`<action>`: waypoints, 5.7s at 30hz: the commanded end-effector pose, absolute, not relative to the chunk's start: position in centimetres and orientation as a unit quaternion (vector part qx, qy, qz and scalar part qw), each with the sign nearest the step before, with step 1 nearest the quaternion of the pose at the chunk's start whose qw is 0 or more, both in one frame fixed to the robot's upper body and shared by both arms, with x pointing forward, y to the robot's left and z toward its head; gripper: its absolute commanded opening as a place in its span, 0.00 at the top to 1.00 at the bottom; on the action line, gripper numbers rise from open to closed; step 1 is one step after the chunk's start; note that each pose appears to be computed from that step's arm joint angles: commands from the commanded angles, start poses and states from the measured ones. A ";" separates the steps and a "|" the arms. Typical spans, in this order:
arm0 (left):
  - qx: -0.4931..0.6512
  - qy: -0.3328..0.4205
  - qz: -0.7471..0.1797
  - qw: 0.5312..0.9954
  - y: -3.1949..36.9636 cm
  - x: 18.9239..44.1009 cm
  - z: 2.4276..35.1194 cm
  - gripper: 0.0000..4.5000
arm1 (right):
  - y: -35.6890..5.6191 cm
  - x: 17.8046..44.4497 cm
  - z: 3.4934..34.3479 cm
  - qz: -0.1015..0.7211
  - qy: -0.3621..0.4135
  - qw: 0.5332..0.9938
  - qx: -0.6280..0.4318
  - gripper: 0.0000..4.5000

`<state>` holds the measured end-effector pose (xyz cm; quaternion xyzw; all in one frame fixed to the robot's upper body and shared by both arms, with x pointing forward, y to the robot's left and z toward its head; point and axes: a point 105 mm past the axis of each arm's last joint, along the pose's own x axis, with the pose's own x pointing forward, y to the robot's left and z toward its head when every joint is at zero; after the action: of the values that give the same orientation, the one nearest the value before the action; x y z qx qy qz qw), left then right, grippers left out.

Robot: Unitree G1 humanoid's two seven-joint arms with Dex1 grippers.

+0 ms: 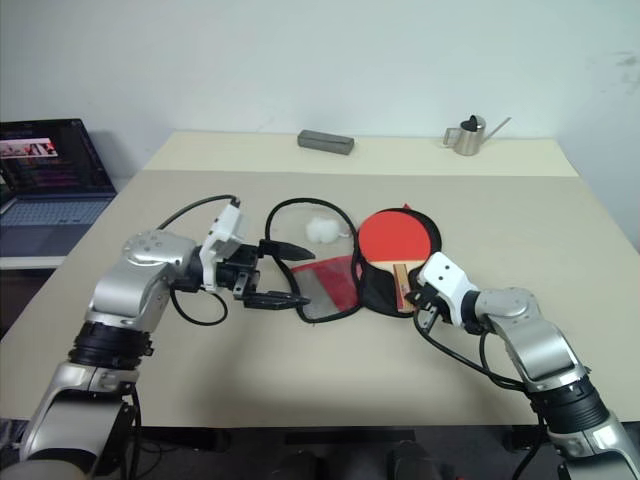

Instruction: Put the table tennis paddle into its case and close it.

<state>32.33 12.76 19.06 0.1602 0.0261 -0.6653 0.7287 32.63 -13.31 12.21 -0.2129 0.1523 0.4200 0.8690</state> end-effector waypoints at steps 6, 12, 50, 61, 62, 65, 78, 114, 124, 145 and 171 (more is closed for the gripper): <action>0.135 0.002 -0.616 0.776 14.3 33.1 20.5 0.00 | -13.8 31.1 19.1 0.444 0.084 0.874 -0.178 0.99; 0.131 0.016 -0.554 0.822 16.9 34.4 20.0 0.00 | -14.2 31.2 20.3 0.448 0.089 0.870 -0.185 0.99; 0.215 0.132 -0.335 0.908 21.7 42.7 13.4 0.99 | -12.6 30.0 23.6 0.501 0.048 0.835 -0.223 1.00; 0.152 0.089 -0.371 0.912 18.7 43.2 13.9 0.99 | -13.0 29.8 24.4 0.508 0.035 0.830 -0.230 1.00; 0.143 0.073 -0.382 0.910 17.8 43.4 14.6 0.99 | -13.1 29.8 24.3 0.507 0.038 0.831 -0.227 1.00; 0.129 0.033 -0.404 0.905 15.9 43.8 16.6 0.99 | -13.3 29.5 24.0 0.506 0.043 0.832 -0.225 1.00; 0.144 -0.003 -0.494 0.857 8.8 43.7 19.7 0.99 | -14.6 28.4 24.4 0.476 0.052 0.848 -0.228 1.00; 0.116 -0.098 -0.610 0.778 6.0 40.6 22.9 0.99 | -18.9 29.5 27.1 0.392 0.039 0.893 -0.217 1.00; 0.131 -0.084 -0.546 0.823 12.6 37.8 22.3 1.00 | -19.5 32.5 25.9 0.362 0.047 0.914 -0.177 0.64; 0.122 -0.048 -0.581 0.803 13.2 34.4 22.8 1.00 | -18.3 37.4 19.3 0.269 0.176 0.947 0.021 0.01; 0.135 -0.070 -0.632 0.760 10.6 34.8 23.8 1.00 | -16.1 38.2 13.8 0.222 0.275 0.918 0.178 0.01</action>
<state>34.87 10.51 22.48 0.1206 -0.0463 -0.6332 0.7631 38.15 -16.28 12.71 0.1661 0.2912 0.2142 0.9175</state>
